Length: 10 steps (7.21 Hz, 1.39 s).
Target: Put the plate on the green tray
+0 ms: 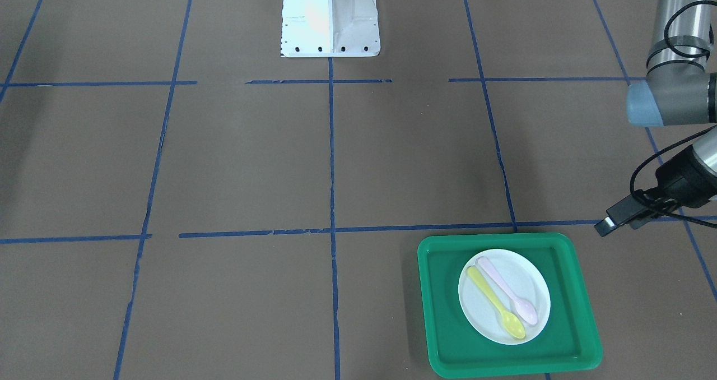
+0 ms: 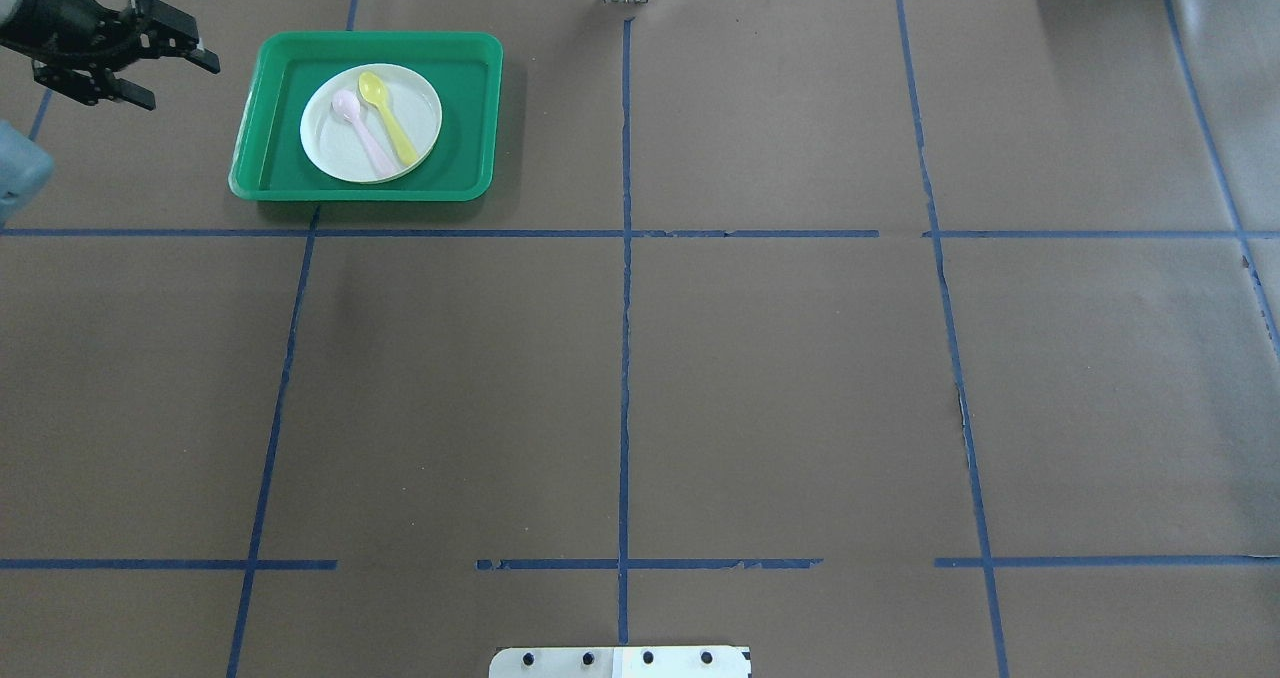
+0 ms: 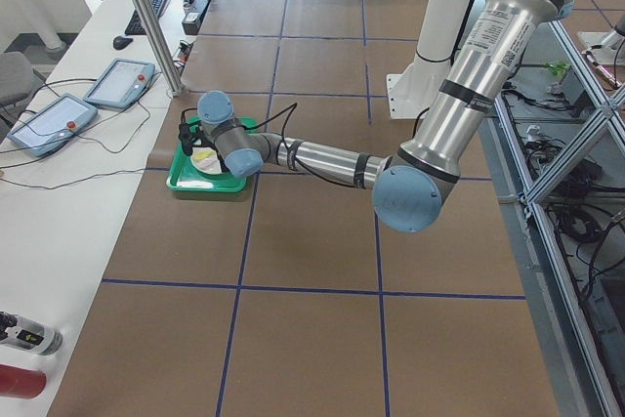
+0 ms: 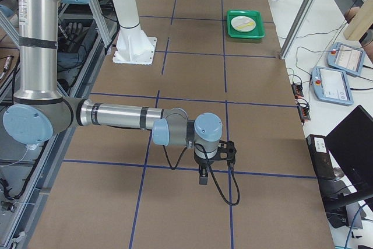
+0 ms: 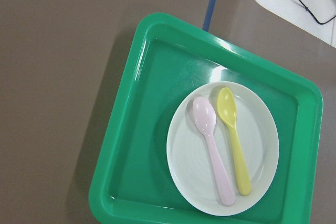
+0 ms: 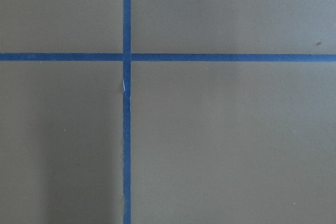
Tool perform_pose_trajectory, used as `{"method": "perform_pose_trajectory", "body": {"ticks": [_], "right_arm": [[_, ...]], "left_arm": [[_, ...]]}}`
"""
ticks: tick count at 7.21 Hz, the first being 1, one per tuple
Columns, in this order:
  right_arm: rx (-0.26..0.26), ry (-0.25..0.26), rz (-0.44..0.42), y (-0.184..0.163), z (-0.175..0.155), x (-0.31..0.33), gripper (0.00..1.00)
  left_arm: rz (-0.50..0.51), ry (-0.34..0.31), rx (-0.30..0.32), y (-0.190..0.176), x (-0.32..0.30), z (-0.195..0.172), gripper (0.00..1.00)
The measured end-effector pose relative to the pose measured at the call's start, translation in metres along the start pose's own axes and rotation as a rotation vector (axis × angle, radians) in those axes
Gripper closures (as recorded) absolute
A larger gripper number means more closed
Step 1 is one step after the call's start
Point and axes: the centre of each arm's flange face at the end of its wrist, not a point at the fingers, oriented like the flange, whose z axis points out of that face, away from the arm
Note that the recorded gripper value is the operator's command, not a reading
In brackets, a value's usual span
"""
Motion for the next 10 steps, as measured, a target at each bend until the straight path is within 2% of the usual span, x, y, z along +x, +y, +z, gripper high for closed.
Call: {"method": "perform_pose_trajectory", "body": {"ticks": [3, 6, 7, 9, 10], "right_arm": [[0.000, 0.000, 0.000, 0.000, 0.000, 0.000, 0.00], [0.000, 0.000, 0.000, 0.000, 0.000, 0.000, 0.00], [0.000, 0.000, 0.000, 0.000, 0.000, 0.000, 0.00], [0.000, 0.000, 0.000, 0.000, 0.000, 0.000, 0.00], [0.000, 0.000, 0.000, 0.000, 0.000, 0.000, 0.00]], "left_arm": [[0.284, -0.105, 0.025, 0.021, -0.094, -0.044, 0.00], [0.493, -0.200, -0.011, 0.058, -0.190, -0.066, 0.00], [0.520, -0.269, -0.025, 0.060, -0.205, -0.073, 0.00], [0.551, -0.409, -0.094, 0.055, -0.239, -0.098, 0.00], [0.501, -0.421, -0.123, 0.063, -0.269, -0.114, 0.00]]}}
